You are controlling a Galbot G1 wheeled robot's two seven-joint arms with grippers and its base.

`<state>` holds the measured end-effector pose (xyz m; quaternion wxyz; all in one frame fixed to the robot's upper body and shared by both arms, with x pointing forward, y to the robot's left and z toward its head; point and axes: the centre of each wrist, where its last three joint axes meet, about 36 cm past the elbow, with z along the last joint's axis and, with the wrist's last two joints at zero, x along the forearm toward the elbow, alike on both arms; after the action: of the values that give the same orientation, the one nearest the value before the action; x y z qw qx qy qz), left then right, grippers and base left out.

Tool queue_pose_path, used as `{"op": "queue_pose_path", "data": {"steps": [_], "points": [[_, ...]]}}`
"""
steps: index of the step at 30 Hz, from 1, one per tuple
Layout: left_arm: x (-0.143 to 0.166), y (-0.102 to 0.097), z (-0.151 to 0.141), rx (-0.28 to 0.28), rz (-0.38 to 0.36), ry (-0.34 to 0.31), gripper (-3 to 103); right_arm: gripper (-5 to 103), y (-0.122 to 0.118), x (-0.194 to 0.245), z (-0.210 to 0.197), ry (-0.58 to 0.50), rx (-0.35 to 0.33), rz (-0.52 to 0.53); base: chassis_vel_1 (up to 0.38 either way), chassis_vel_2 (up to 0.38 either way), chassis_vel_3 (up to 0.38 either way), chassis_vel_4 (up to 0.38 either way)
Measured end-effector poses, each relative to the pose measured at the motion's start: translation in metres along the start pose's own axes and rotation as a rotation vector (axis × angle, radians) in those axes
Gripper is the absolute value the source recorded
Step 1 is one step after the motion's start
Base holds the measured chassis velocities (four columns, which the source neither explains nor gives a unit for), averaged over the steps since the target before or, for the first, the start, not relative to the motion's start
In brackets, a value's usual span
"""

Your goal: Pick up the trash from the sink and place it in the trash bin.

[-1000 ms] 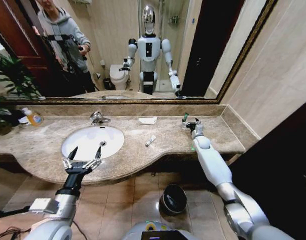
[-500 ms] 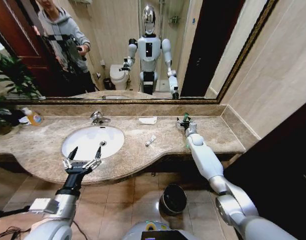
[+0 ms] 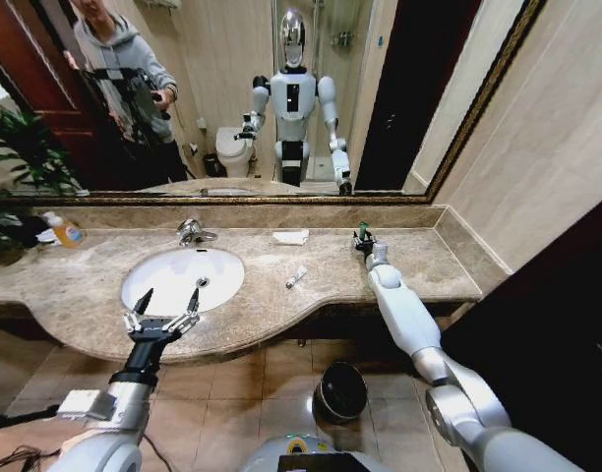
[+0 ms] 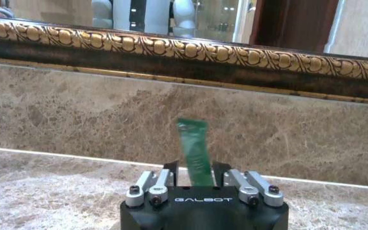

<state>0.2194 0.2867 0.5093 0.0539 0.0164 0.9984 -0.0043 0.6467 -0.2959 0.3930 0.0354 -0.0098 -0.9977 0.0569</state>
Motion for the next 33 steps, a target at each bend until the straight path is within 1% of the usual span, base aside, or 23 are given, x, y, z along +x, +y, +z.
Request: {"op": "queue_pose_path", "data": {"steps": [1, 3, 4, 5, 9, 12, 14, 15, 16, 18, 19, 20, 21, 23, 24, 25, 26, 27, 28, 30, 31, 32, 33], "points": [[0.000, 0.000, 0.000, 0.000, 0.000, 0.000, 100, 32, 0.000, 0.000, 0.000, -0.001, -0.001, 0.000, 0.000, 0.000, 0.000, 0.000], [0.000, 0.000, 0.000, 0.000, 0.000, 0.000, 100, 32, 0.000, -0.001, -0.001, -0.002, -0.002, 0.001, 0.000, 0.000, 0.000, 0.000], [0.000, 0.000, 0.000, 0.000, 0.000, 0.000, 100, 28, 0.000, -0.001, -0.002, -0.003, -0.004, 0.001, 0.000, 0.000, 0.000, 0.000], [0.000, 0.000, 0.000, 0.000, 0.000, 0.000, 100, 28, 0.000, -0.001, -0.002, -0.003, -0.004, 0.001, 0.000, 0.000, 0.000, 0.000], [0.000, 0.000, 0.000, 0.000, 0.000, 0.000, 100, 14, -0.003, 0.005, -0.010, -0.025, -0.008, 0.000, 0.000, 0.000, 0.000, 0.000], [0.000, 0.000, 0.000, 0.000, 0.000, 0.000, 100, 10, -0.005, 0.009, -0.013, -0.032, -0.006, -0.002, 0.000, 0.000, 0.000, 0.000], [0.000, 0.000, 0.000, 0.000, 0.000, 0.000, 100, 4, -0.019, 0.033, -0.026, -0.072, 0.024, -0.016, 0.000, 0.000, 0.000, 0.000], [0.000, 0.000, 0.000, 0.000, 0.001, 0.000, 100, 4, -0.031, 0.052, -0.032, -0.101, 0.044, -0.017, 0.000, 0.000, 0.000, 0.000], [0.000, 0.000, 0.000, 0.000, 0.001, 0.000, 100, 4, -0.031, 0.052, -0.032, -0.101, 0.044, -0.017, 0.000, 0.000, 0.000, 0.000], [0.000, 0.000, 0.000, 0.000, 0.000, 0.000, 100, 4, -0.046, 0.088, -0.033, -0.133, 0.042, -0.025, 0.000, 0.000, 0.000, 0.000], [0.000, 0.000, 0.000, 0.000, 0.000, 0.000, 100, 4, -0.048, 0.108, -0.028, -0.150, 0.034, -0.037, 0.000, 0.000, 0.000, 0.000], [0.000, 0.000, 0.000, 0.000, 0.000, 0.000, 100, 4, -0.049, 0.130, -0.020, -0.176, 0.021, -0.052, 0.000, 0.000, 0.000, 0.000], [0.000, 0.000, 0.000, 0.000, 0.000, 0.000, 100, 4, -0.049, 0.130, -0.020, -0.176, 0.021, -0.052, 0.000, 0.000, 0.000, 0.000], [0.000, 0.000, 0.000, 0.000, 0.000, 0.000, 100, 4, -0.051, 0.179, -0.005, -0.227, -0.015, -0.061, 0.000, 0.000, 0.000, 0.000], [0.000, 0.000, 0.000, 0.000, 0.000, 0.000, 100, 4, -0.051, 0.179, -0.005, -0.227, -0.015, -0.061, 0.000, 0.000, 0.000, 0.000], [0.000, 0.000, 0.000, 0.000, 0.000, 0.000, 100, 4, -0.050, 0.202, 0.002, -0.235, -0.028, -0.057, 0.000, 0.000, 0.000, 0.000], [0.000, 0.000, 0.000, 0.000, 0.000, 0.000, 100, 4, -0.045, 0.238, 0.022, -0.221, -0.042, -0.055, 0.000, 0.000, 0.000, 0.000], [0.000, 0.000, 0.000, 0.000, 0.000, 0.000, 100, 4, -0.040, 0.262, 0.039, -0.207, -0.042, -0.052, 0.000, 0.000, 0.000, 0.000], [0.000, 0.000, 0.000, 0.000, 0.000, 0.000, 100, 4, -0.040, 0.262, 0.039, -0.207, -0.042, -0.052, 0.000, 0.000, 0.000, 0.000], [0.000, 0.000, 0.000, 0.000, 0.000, 0.000, 100, 4, -0.023, 0.304, 0.069, -0.209, -0.034, -0.031, 0.000, 0.000, 0.000, 0.000], [0.000, 0.000, 0.000, 0.000, 0.000, 0.000, 100, 4, -0.015, 0.324, 0.080, -0.205, -0.041, -0.021, 0.000, 0.000, 0.000, 0.000], [0.000, 0.000, 0.000, 0.000, 0.000, 0.000, 100, 4, -0.012, 0.333, 0.086, -0.201, -0.047, -0.017, 0.000, 0.000, 0.000, 0.000], [0.000, 0.000, 0.000, 0.000, 0.000, 0.000, 100, 4, -0.004, 0.356, 0.102, -0.191, -0.059, -0.001, 0.000, 0.000, 0.000, 0.000]]}}
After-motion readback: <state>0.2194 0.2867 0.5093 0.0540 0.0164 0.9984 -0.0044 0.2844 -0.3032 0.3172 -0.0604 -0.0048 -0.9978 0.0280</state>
